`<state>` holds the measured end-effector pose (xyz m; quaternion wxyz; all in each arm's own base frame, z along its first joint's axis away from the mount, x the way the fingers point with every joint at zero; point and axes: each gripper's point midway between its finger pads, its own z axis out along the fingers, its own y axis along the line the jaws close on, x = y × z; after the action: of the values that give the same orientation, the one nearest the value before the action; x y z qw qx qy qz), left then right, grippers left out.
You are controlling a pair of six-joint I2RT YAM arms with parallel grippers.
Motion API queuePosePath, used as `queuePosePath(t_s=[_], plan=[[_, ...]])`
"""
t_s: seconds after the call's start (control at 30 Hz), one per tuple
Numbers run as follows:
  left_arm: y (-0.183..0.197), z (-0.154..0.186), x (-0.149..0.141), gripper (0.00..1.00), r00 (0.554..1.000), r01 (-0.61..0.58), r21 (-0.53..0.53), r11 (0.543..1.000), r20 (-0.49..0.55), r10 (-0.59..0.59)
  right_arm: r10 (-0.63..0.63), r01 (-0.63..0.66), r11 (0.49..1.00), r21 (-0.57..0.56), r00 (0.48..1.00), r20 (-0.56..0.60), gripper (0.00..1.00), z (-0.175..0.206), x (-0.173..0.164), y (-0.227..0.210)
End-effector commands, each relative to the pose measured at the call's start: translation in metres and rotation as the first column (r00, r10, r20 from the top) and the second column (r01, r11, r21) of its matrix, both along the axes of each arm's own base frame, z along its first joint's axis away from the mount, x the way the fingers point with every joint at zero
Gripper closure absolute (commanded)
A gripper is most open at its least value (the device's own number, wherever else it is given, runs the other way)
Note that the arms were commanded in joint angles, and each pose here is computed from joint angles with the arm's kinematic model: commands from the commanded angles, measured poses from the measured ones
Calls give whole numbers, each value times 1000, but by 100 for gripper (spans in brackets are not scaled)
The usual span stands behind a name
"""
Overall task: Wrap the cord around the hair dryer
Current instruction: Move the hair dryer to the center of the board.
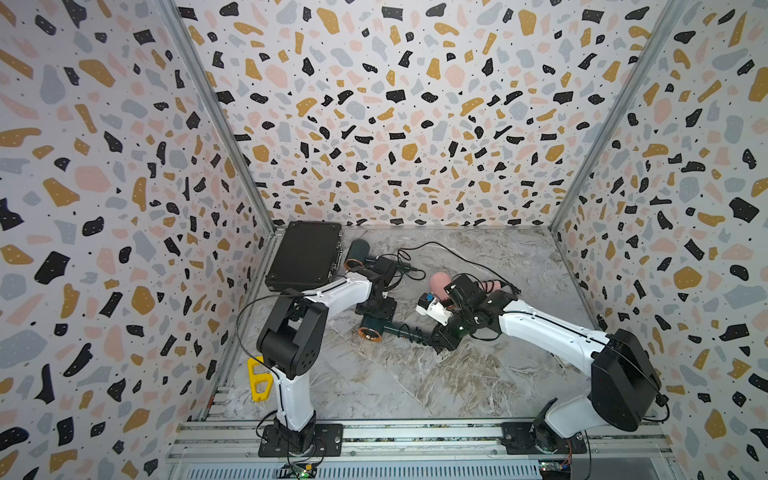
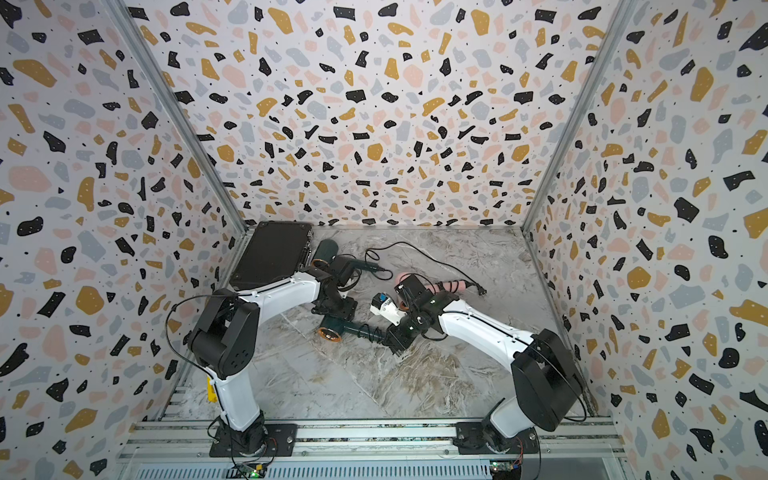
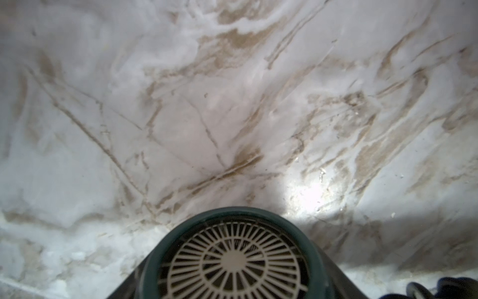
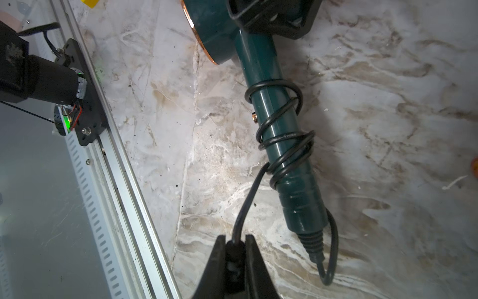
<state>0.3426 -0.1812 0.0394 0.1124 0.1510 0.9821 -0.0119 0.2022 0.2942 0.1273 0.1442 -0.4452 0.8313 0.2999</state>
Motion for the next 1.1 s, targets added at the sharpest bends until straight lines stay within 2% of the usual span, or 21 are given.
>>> queuePosePath(t_s=[0.0,0.07,0.23,0.37,0.43,0.53,0.63,0.77,0.93,1.07], plan=[[38,-4,8,100,996,-5,222,975,90,-15,58,-66,984,167,997,54,100,52,-11,14],[33,-1,1,100,996,46,217,975,70,-63,67,-77,990,119,994,87,100,46,-6,10],[13,6,-30,100,977,211,97,973,-25,-210,111,-99,992,-72,976,186,100,20,11,-10],[8,4,-49,100,956,285,40,958,-86,-280,146,-115,981,-155,968,203,100,-6,21,-16],[4,3,-55,100,949,298,5,954,-107,-296,161,-132,979,-153,967,199,100,-17,21,-14],[-13,2,-64,100,937,315,-104,943,-125,-326,163,-143,984,-110,964,211,100,-27,22,-6],[-36,8,-73,100,929,321,-253,913,-104,-356,165,-160,986,-40,963,213,100,-25,19,0],[-54,22,-77,100,928,318,-390,864,-58,-368,141,-150,988,34,973,183,100,-19,19,-3],[-59,35,-73,100,948,271,-504,820,-7,-318,88,-93,995,36,989,116,100,-32,25,-10],[-43,38,-60,100,981,160,-542,825,-8,-195,51,-53,998,33,998,47,100,-43,23,-11]])
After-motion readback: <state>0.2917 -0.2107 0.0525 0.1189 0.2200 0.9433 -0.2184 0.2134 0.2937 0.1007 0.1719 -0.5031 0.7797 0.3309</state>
